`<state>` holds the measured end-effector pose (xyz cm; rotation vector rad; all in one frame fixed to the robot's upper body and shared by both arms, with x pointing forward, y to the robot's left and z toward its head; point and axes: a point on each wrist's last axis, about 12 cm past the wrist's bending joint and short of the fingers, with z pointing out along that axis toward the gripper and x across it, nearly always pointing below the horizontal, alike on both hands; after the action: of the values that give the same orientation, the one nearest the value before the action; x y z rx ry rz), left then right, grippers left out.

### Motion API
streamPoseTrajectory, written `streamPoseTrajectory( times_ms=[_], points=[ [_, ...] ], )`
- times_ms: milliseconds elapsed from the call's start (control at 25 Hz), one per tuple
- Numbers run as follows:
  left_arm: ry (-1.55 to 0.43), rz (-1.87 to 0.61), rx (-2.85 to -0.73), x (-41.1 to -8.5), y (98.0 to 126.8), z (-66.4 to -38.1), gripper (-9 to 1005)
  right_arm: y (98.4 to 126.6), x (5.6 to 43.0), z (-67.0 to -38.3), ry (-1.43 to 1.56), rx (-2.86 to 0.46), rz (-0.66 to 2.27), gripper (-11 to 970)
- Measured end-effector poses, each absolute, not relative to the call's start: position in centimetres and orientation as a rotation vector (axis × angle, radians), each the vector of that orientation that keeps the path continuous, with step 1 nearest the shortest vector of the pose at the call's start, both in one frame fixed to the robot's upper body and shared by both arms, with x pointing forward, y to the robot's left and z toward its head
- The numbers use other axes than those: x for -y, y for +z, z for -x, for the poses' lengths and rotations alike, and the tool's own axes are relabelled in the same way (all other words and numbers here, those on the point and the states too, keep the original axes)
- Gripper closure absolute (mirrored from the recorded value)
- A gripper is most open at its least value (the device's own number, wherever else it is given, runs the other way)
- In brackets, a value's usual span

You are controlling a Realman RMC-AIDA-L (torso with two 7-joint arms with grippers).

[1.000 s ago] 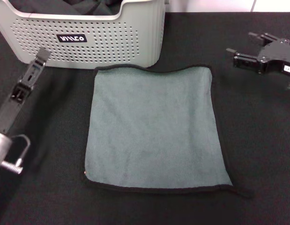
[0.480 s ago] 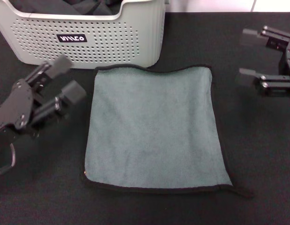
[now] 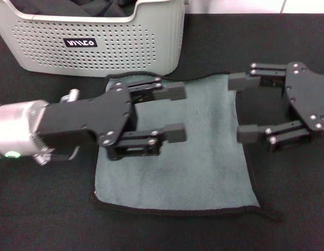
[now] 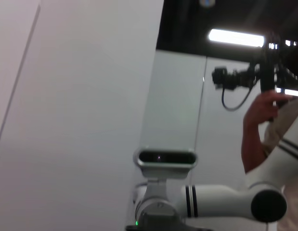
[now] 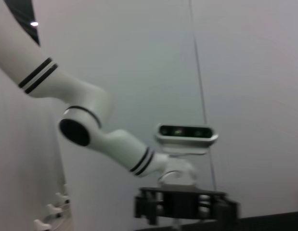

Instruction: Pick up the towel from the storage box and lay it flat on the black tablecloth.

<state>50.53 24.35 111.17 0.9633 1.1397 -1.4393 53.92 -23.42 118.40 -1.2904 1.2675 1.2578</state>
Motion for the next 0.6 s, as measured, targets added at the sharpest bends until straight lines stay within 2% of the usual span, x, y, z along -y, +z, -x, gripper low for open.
streamPoseTrajectory(
  times_ms=[280,600],
  points=[
    [-1.435,-1.025,-1.15,-22.6,112.1,-52.4,300,118.1,22.8,-53.7,1.283,-1.27,1.319,87],
    [-1.422,-0.988,-1.17,-23.0,112.3,-52.8,299,117.8,23.1,-53.6,1.271,-1.278,1.313,87]
  ],
)
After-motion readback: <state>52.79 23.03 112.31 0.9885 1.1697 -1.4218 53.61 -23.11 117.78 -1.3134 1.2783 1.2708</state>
